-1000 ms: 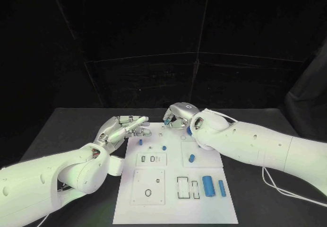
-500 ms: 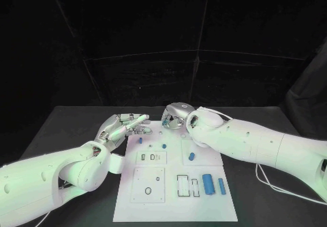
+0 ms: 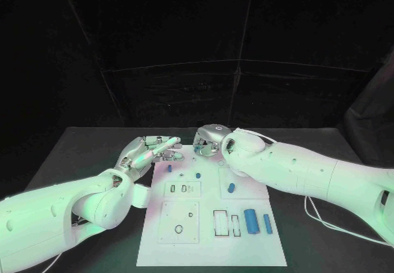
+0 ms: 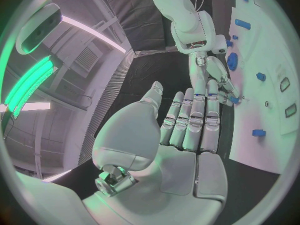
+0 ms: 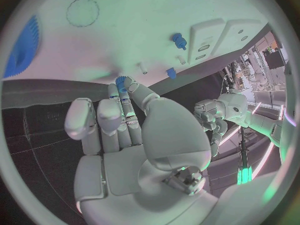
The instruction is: Assemble the parts on the task board
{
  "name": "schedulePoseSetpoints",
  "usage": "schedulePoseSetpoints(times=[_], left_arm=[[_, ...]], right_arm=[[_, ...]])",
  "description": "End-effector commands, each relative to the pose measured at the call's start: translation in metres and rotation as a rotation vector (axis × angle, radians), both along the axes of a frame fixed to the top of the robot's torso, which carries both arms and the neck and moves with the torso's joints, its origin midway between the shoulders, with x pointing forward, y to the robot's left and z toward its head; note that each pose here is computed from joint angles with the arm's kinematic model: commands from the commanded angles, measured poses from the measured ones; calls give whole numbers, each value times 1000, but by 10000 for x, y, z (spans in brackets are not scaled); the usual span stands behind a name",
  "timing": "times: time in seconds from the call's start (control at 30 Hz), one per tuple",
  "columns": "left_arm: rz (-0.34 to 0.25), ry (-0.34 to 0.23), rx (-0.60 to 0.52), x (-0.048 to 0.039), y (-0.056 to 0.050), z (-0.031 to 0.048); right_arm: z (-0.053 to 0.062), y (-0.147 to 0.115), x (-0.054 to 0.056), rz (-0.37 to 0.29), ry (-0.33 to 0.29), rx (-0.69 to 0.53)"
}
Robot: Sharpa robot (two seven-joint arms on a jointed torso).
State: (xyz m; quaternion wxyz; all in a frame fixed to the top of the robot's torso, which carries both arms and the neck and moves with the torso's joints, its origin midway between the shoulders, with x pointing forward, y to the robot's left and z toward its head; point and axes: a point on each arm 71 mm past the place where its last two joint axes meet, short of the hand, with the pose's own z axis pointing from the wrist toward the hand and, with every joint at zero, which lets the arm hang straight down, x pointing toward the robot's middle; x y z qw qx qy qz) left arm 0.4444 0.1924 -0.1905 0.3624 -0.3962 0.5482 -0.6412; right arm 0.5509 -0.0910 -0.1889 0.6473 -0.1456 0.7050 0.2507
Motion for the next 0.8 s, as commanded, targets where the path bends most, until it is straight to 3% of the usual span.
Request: schedulePoseSetpoints(times=[0.03, 0.33, 0.53, 0.67, 0.8], left_arm=[[-10, -12, -6, 1, -14, 19], [-14, -8, -5, 4, -10, 16], [-14, -4, -4, 6, 6, 12], [-13, -4, -4, 7, 22, 11], [-11, -3, -3, 12, 39, 8]], right_arm=[[0, 7, 12, 0, -4, -17], [40, -3, 6, 0, -47, 17], [117, -231, -91, -11, -78, 71], [150, -512, -161, -72, -51, 110], [151, -845, -238, -158, 32, 131]])
